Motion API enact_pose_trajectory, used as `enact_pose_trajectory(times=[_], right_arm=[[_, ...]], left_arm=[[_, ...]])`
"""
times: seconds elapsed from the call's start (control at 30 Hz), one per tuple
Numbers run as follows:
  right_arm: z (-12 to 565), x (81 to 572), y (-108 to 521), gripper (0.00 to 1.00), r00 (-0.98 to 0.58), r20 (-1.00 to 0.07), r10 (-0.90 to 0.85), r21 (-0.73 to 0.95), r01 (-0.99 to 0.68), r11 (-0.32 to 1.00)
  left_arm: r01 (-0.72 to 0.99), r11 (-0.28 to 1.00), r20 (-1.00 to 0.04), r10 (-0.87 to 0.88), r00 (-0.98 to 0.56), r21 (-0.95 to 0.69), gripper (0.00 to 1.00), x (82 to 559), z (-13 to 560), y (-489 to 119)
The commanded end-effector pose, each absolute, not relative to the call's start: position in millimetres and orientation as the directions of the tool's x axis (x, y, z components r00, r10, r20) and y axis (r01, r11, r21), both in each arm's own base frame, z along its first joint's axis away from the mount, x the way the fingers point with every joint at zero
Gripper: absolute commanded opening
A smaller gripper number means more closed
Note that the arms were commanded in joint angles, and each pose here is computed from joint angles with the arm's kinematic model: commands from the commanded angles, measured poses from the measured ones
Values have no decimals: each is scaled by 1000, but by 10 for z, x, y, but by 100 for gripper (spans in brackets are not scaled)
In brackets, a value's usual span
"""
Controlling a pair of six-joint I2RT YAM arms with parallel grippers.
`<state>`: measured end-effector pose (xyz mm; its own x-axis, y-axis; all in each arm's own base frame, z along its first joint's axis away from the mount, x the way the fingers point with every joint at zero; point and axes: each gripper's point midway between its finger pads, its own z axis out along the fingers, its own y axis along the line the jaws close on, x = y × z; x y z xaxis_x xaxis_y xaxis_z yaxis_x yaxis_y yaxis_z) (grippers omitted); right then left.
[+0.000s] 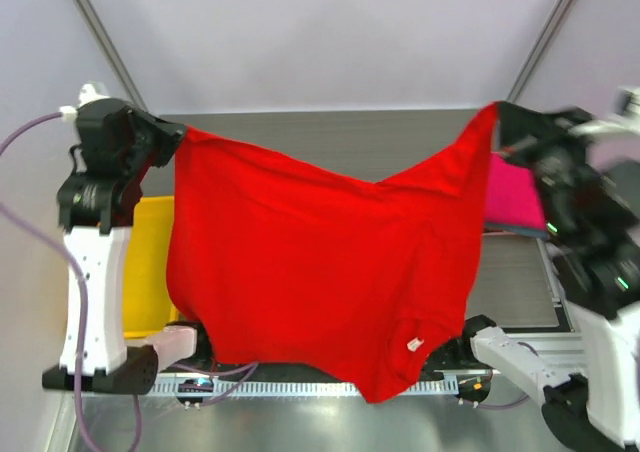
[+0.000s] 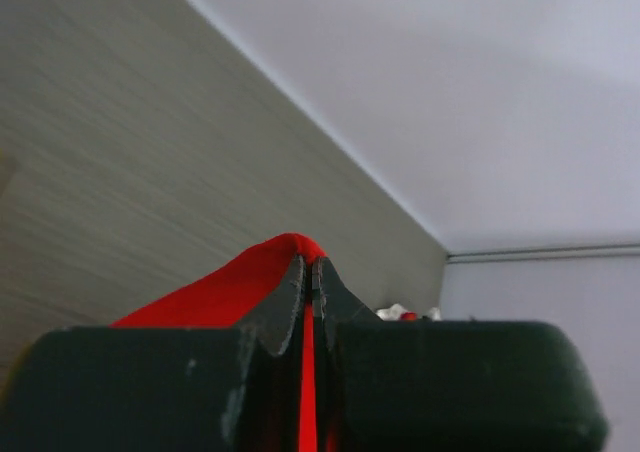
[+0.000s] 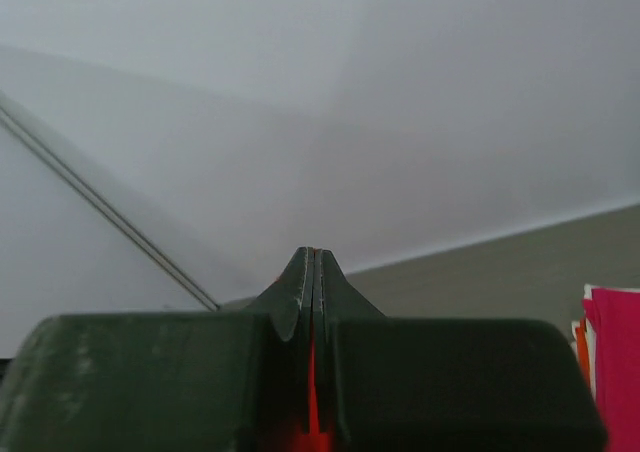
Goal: Fold and stack the t-shirts
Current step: Flatten the tshirt out
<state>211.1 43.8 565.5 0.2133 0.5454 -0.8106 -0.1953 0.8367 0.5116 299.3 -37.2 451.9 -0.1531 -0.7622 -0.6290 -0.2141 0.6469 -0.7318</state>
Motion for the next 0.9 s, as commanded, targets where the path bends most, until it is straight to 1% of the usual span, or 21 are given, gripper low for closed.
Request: enact_pose_trajectory(times=[0.0,0.03,0.07,0.1,0.17,0.2,0.23,0.33,0.4,0.43,0.47,0.5,0.57,0.6,0.63,0.67,0.7,0.73,0.77,0.8,0.87], right_arm=[[5342,2880,705,1,128,-827,547,532,-136,836],[5331,2989,747,1,116,-828,549,536,-130,834],[5197,3271,880,1,64,-843,534,526,-115,843],[5428,3278,897,1,93,-832,546,532,-145,835],[5642,3387,997,1,103,-829,550,527,-189,829],[5675,3551,1069,1,97,-834,544,520,-193,832],[6121,3399,1026,1,175,-805,567,522,-248,816],[6694,3312,971,1,282,-759,587,510,-304,805],[7033,3143,948,1,340,-717,608,497,-363,788],[7050,3225,1009,1,336,-719,609,489,-378,786],[7089,3216,1032,1,338,-717,610,482,-393,783],[7102,3207,1077,1,331,-721,609,469,-414,780],[7023,3230,1084,1,318,-735,599,466,-405,787],[6722,3440,1142,1,263,-773,577,476,-360,802],[6570,3497,1121,1,245,-787,566,483,-325,813],[6568,3356,1061,1,260,-779,570,484,-327,811],[6060,3591,1132,1,174,-823,541,489,-269,830],[5856,3619,1144,1,146,-832,535,491,-254,833],[5889,3409,1090,1,170,-810,561,505,-283,815],[5290,3569,1160,1,71,-841,536,509,-230,829],[4900,3508,1159,1,18,-828,560,545,-206,813]], left_arm=[[-250,657,-638,-752,-163,-711,0,3458,4310,-323],[-235,653,-624,-758,-192,-720,0,3548,4295,-373],[-259,646,-609,-764,-214,-718,0,3723,4198,-342],[-259,640,-602,-769,-217,-724,0,3812,4218,-333],[-188,603,-577,-797,-178,-776,0,3879,4635,-230],[-190,589,-563,-807,-177,-785,0,4035,4659,-171],[-101,585,-574,-811,-117,-805,0,3982,5107,-144],[-54,552,-551,-834,-42,-832,0,4130,5472,82],[49,477,-479,-878,-24,-877,0,4118,5775,136],[178,465,-470,-882,17,-867,0,4144,6068,142],[175,424,-431,-902,0,-889,1,4292,5919,243],[275,368,-386,-922,-14,-888,0,4284,6112,193],[268,336,-363,-930,-56,-903,0,4454,5905,218],[263,334,-367,-926,-89,-905,0,4499,5806,192],[244,338,-372,-922,-105,-909,0,4551,5667,189],[223,340,-371,-922,-115,-914,0,4582,5533,196],[132,320,-338,-929,-148,-938,0,4724,5057,241],[115,334,-348,-925,-150,-936,1,4741,4891,253],[99,342,-354,-922,-155,-934,0,4695,4772,246],[6,331,-326,-926,-189,-944,0,4731,4266,259],[-35,361,-346,-913,-217,-932,0,4591,3950,212]])
